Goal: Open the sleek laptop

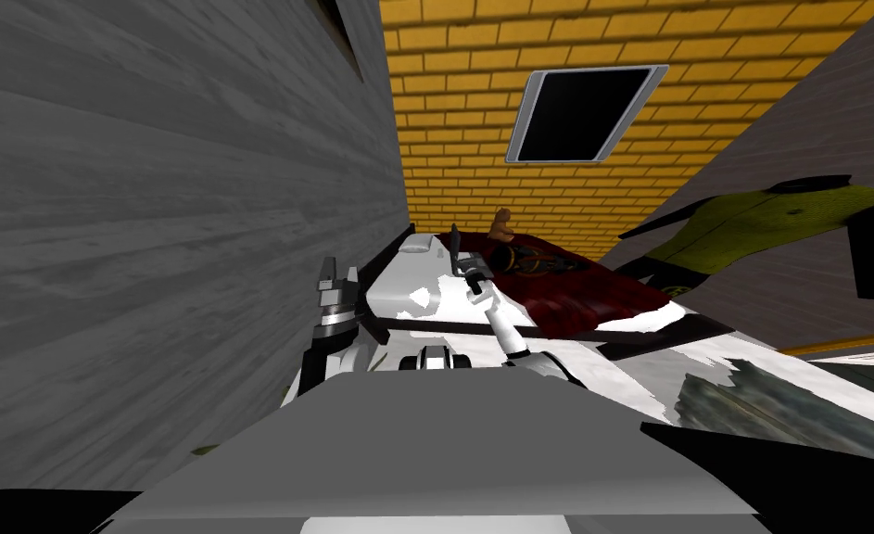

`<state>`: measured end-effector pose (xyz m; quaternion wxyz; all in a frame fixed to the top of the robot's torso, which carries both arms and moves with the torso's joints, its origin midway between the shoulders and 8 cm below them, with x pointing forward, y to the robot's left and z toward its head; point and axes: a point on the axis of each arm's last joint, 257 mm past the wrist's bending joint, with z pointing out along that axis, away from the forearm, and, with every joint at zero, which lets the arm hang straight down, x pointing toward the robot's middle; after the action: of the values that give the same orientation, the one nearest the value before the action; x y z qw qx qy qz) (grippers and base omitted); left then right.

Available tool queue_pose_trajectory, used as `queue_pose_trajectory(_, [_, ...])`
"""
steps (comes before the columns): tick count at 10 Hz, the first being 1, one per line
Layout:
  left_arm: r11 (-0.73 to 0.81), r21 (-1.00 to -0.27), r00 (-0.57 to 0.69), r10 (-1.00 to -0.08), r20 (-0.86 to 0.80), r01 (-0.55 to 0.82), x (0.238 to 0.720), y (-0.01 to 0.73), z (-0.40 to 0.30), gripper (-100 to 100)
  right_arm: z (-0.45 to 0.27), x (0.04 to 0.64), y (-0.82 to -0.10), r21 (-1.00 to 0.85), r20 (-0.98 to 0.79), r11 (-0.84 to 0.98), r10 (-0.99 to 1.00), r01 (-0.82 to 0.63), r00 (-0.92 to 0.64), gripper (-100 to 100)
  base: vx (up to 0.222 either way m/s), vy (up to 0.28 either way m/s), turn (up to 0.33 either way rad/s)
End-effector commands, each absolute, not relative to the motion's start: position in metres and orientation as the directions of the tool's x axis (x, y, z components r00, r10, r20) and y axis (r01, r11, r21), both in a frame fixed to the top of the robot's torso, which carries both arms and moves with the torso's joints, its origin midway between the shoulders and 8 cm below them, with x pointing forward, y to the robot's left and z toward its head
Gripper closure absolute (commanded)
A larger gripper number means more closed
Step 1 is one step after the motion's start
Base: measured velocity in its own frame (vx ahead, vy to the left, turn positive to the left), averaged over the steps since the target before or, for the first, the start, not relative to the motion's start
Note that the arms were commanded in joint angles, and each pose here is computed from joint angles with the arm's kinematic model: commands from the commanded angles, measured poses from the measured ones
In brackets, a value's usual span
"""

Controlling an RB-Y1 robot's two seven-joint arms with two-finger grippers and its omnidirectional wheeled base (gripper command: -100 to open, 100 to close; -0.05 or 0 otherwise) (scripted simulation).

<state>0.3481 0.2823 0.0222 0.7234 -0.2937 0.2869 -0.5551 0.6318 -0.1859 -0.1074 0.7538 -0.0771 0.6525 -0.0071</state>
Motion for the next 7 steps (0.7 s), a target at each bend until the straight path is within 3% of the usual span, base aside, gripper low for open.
queue_pose_trajectory(1, [0.211,-0.743,0.219,-0.972,-0.089,0.635,0.348,0.282,0.022,0,-0.116,0.646,-0.188,-0.216,-0.972,0.975,-0.208,-0.058,0.11,-100,0.013,0.032,0.0])
queue_pose_trajectory(7, [0.211,-0.743,0.219,-0.972,-0.089,0.635,0.348,0.282,0.022,0,-0.119,0.68,-0.212,-0.478,-0.878,0.878,-0.478,0.026,0.021,-100,0.014,0.066,0.002])
